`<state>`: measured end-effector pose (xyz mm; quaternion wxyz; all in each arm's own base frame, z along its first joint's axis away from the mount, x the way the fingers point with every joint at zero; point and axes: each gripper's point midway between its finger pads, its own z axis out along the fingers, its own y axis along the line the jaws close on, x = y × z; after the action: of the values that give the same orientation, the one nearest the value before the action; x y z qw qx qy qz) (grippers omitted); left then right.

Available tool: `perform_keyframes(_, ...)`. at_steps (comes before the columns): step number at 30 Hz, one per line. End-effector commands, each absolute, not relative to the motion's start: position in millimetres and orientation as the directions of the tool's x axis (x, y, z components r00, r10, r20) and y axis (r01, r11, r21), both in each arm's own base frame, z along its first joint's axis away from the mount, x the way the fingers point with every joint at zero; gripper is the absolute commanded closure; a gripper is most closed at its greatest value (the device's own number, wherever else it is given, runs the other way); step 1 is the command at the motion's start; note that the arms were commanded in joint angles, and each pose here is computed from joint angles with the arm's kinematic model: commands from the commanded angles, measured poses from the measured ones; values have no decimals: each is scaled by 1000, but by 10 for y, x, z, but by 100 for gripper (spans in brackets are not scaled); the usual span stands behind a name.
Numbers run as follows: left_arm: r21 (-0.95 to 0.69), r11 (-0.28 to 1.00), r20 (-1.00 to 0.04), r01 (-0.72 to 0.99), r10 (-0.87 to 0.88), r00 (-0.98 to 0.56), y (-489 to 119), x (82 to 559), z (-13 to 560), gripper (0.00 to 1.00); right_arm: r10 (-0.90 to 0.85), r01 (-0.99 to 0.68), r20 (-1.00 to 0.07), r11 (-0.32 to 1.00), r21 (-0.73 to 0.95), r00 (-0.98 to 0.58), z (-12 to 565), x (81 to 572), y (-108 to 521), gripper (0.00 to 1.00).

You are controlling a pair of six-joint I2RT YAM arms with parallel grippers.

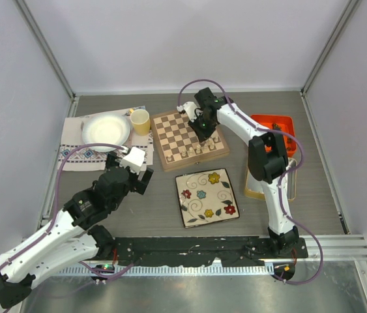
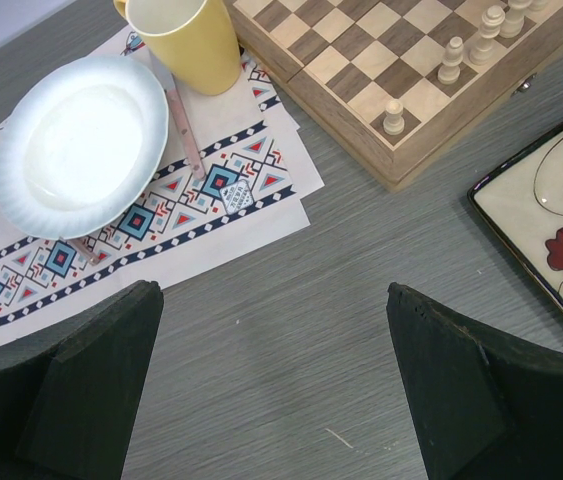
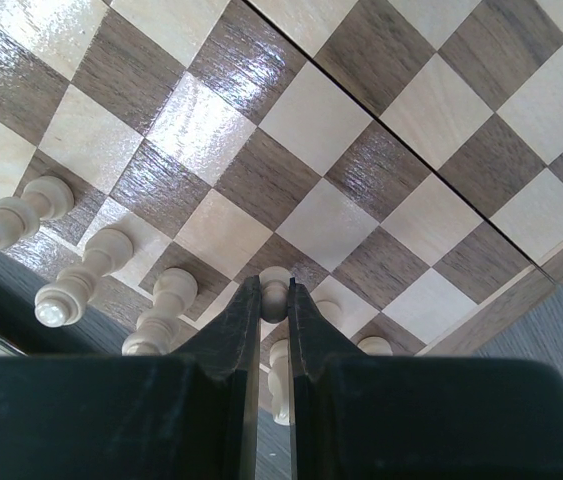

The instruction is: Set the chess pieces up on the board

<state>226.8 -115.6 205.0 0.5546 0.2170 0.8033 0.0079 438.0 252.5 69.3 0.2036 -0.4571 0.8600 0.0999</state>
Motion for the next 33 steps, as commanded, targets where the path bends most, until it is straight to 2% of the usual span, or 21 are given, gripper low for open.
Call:
perform_keyframes(1,244,909,-903,337,340,-264,-1187,2309,2126,0,-755,-832,-436,554,-24,-490,679,4381,2541,93)
perform_keyframes(16,241,911,-904,335,336,-264,-1181,2312,2135,1,-758,-829,-424,558,-28,-496,618,4402,2532,88)
perform_keyframes(33,240,910,-903,337,337,-267,-1181,2314,2123,1,-750,-828,-443,560,-30,-491,696,4415,2563,72)
